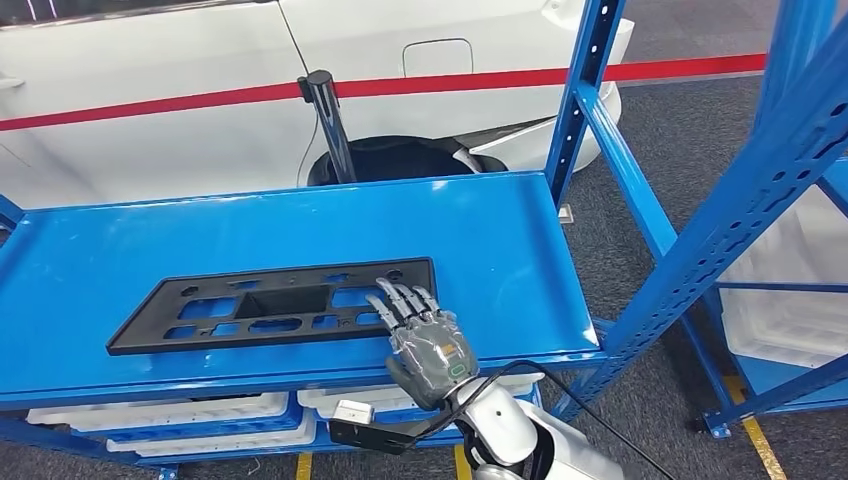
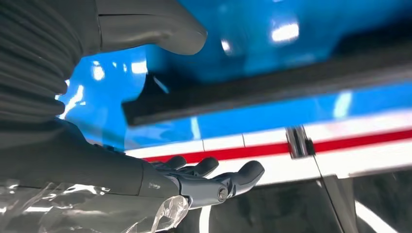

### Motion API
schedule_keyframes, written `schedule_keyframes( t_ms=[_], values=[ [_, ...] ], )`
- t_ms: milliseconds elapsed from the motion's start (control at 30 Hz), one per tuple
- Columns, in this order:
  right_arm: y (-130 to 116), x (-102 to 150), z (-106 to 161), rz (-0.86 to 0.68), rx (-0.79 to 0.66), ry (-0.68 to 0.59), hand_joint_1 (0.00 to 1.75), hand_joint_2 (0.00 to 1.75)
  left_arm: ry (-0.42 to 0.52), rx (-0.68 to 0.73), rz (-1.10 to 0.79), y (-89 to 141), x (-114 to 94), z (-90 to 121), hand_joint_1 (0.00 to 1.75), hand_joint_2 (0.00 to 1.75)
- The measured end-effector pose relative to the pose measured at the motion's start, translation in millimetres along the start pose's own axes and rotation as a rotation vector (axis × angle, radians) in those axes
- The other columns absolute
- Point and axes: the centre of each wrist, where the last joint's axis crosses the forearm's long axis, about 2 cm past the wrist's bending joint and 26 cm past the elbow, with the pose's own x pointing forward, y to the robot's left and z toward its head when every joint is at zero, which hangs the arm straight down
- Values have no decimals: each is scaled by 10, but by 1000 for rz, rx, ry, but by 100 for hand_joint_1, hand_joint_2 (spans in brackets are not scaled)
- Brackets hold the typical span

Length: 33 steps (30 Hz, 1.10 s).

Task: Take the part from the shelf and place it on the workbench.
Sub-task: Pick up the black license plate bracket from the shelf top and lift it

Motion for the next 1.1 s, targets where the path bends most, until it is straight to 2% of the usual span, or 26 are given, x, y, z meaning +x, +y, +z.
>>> schedule_keyframes(
  t_ms=[367,500,700,733,833,867,1100],
  values=[
    [82,-47,-85,35,46,32,0,175,-4,3,-5,15,22,-5,0,0],
    [155,-106,-93,57,84,97,0,175,-7,-2,-9,8,28,-3,0,0],
    [110,-321,-188,78,79,227,1,175,-14,-6,-17,18,53,-7,0,0],
    [106,-353,-197,76,78,247,40,175,-14,-6,-19,18,54,-7,0,0],
    [85,-447,-221,72,78,291,169,175,-16,-8,-26,14,54,-5,0,0],
    [81,-472,-225,71,79,300,175,175,-17,-9,-28,11,53,-5,0,0],
    [79,-600,-234,71,87,340,175,175,-19,-13,-37,6,53,-3,0,0]
  ],
)
